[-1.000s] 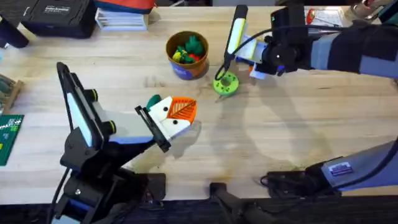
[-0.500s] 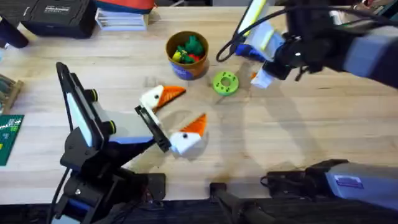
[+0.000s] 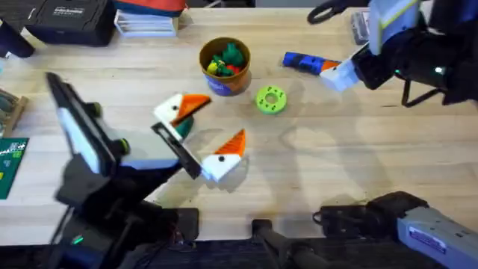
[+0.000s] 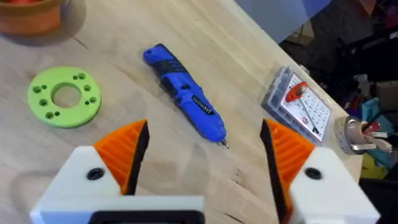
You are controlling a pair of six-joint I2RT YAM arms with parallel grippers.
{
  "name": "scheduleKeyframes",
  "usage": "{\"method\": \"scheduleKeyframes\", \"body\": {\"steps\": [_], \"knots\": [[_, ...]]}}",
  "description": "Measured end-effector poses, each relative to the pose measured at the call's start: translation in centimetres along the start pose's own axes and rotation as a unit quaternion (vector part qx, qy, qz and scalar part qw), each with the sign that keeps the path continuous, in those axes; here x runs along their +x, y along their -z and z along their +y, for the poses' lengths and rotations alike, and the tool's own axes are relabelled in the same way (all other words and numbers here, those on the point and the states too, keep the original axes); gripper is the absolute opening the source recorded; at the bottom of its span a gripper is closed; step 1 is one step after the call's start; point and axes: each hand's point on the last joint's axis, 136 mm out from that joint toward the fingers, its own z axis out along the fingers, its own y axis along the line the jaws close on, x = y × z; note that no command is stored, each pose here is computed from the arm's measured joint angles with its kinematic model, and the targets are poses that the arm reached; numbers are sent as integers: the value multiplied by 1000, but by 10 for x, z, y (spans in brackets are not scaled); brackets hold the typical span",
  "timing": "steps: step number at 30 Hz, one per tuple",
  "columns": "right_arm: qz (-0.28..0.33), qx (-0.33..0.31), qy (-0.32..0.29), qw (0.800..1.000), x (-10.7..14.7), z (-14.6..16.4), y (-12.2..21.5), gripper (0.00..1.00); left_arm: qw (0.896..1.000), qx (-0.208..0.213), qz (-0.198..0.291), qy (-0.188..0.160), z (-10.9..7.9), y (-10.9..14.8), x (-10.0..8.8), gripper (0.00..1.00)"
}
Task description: Pick up the gripper from the table and insert it into the empty holder that is missing its gripper. Then pick up a screw, insert it into the mounting hole, and use the screwdriver to tighten it. Finally, clean up the table by picking up the vegetable and placing it into the bucket.
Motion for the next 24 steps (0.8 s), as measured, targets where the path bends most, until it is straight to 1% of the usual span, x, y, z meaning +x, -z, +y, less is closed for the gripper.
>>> {"method": "scheduleKeyframes", "body": {"steps": [2,4,6,8,9,10,12,15,19,22,24], "knots": [[-8,4,-13,1000,-2,-2,5,994,998,-50,30,14,12,10,-11,986],[-12,6,-24,1000,-3,-3,7,994,993,-103,56,24,25,21,-25,986],[-12,6,-31,999,-3,-3,8,994,983,-157,90,34,40,31,-34,986],[-12,6,-35,999,-3,-3,8,994,968,-206,139,44,55,39,-33,986],[-12,6,-36,999,-3,-3,8,994,959,-224,166,49,61,41,-29,986],[-12,6,-37,999,-3,-3,8,994,948,-242,199,55,68,43,-22,986],[-12,5,-38,999,-4,-2,8,994,927,-264,259,64,78,43,-4,986],[-13,5,-40,999,-4,-2,8,994,896,-279,337,74,90,39,27,985],[-12,5,-42,999,-4,-2,8,994,867,-285,400,82,99,34,55,986],[-13,5,-42,999,-4,-2,8,994,845,-294,439,82,104,38,72,985],[-13,5,-42,999,-4,-2,8,994,826,-305,468,79,108,43,84,985]]}}
